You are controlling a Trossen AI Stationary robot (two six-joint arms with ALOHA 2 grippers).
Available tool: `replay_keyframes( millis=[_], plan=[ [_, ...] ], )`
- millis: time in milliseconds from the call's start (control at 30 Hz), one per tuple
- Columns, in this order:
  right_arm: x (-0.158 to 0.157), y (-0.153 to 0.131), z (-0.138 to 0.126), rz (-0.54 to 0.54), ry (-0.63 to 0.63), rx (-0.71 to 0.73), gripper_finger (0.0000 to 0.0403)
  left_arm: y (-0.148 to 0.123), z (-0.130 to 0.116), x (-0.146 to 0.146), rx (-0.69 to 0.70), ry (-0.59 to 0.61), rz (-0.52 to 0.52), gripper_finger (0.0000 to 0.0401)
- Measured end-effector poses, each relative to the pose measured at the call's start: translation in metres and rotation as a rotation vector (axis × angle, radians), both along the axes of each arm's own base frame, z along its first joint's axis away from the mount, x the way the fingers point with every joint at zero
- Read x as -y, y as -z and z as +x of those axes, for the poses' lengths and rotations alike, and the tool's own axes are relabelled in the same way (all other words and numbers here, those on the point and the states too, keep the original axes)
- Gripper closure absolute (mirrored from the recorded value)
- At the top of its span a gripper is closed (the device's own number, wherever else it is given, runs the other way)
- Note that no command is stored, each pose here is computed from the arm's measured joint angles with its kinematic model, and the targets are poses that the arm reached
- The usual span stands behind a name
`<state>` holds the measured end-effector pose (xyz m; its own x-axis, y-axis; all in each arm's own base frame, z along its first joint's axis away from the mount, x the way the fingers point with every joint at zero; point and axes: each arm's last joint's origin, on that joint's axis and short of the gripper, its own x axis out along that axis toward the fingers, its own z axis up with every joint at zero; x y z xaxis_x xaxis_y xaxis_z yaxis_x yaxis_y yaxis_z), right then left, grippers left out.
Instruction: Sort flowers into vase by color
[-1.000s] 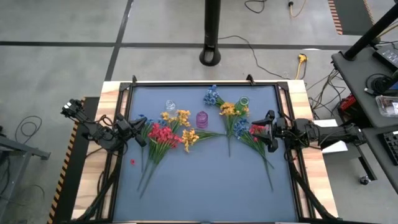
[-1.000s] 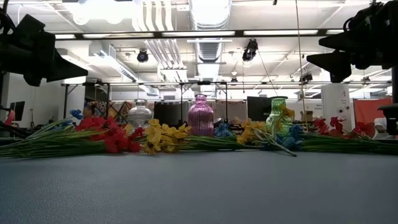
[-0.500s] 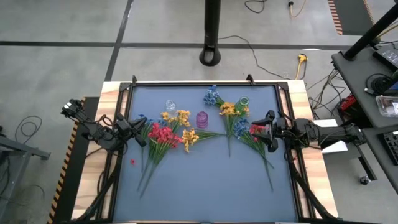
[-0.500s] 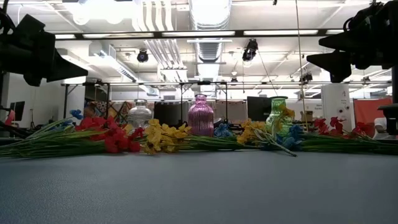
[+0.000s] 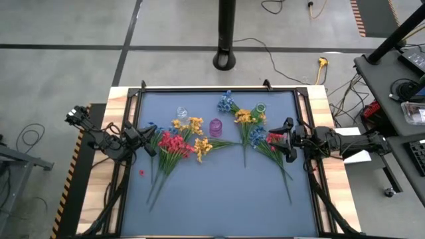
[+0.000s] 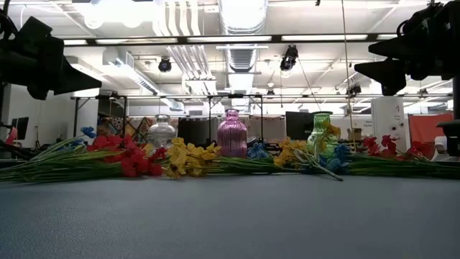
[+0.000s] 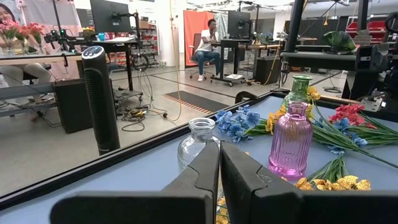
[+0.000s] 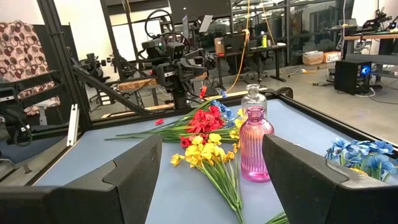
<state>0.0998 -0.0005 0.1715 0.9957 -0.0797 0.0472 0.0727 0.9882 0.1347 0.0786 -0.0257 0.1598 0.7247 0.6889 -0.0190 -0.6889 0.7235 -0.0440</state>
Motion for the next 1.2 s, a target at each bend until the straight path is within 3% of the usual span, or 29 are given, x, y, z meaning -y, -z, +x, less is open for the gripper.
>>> replay_keyframes(
  millis=[300,333,467,567,667,833,1000,1100,1200],
  plan=[
    [0.000,0.000,0.000,0.000,0.000,0.003,0.0131,0.000,0.000,0.000,0.004,0.000,-0.004,0.0401],
    [0.000,-0.001,0.000,0.002,0.000,0.006,0.0131,-0.001,0.000,0.000,0.038,0.002,-0.039,0.0401],
    [0.000,-0.013,-0.001,0.047,-0.005,0.137,0.0131,-0.006,0.002,0.002,0.369,0.058,-0.404,0.0401],
    [0.000,-0.021,-0.003,0.111,-0.016,0.227,0.0131,-0.006,0.002,0.002,0.442,0.043,-0.478,0.0401],
    [0.000,-0.025,-0.005,0.174,-0.030,0.279,0.0131,-0.006,0.001,0.001,0.446,0.038,-0.479,0.0401],
    [0.000,-0.025,-0.005,0.165,-0.029,0.281,0.0131,-0.003,0.004,0.004,0.341,0.122,-0.421,0.0401],
    [0.000,-0.029,-0.006,0.196,-0.033,0.319,0.0131,0.000,0.007,0.008,0.181,0.189,-0.276,0.0401],
    [0.002,-0.031,-0.007,0.241,0.017,0.354,0.0131,-0.010,0.009,0.009,0.281,0.187,-0.341,0.0401],
    [0.005,-0.026,-0.004,0.331,0.106,0.297,0.0131,-0.020,0.013,0.014,0.304,0.328,-0.373,0.0401]
  ],
)
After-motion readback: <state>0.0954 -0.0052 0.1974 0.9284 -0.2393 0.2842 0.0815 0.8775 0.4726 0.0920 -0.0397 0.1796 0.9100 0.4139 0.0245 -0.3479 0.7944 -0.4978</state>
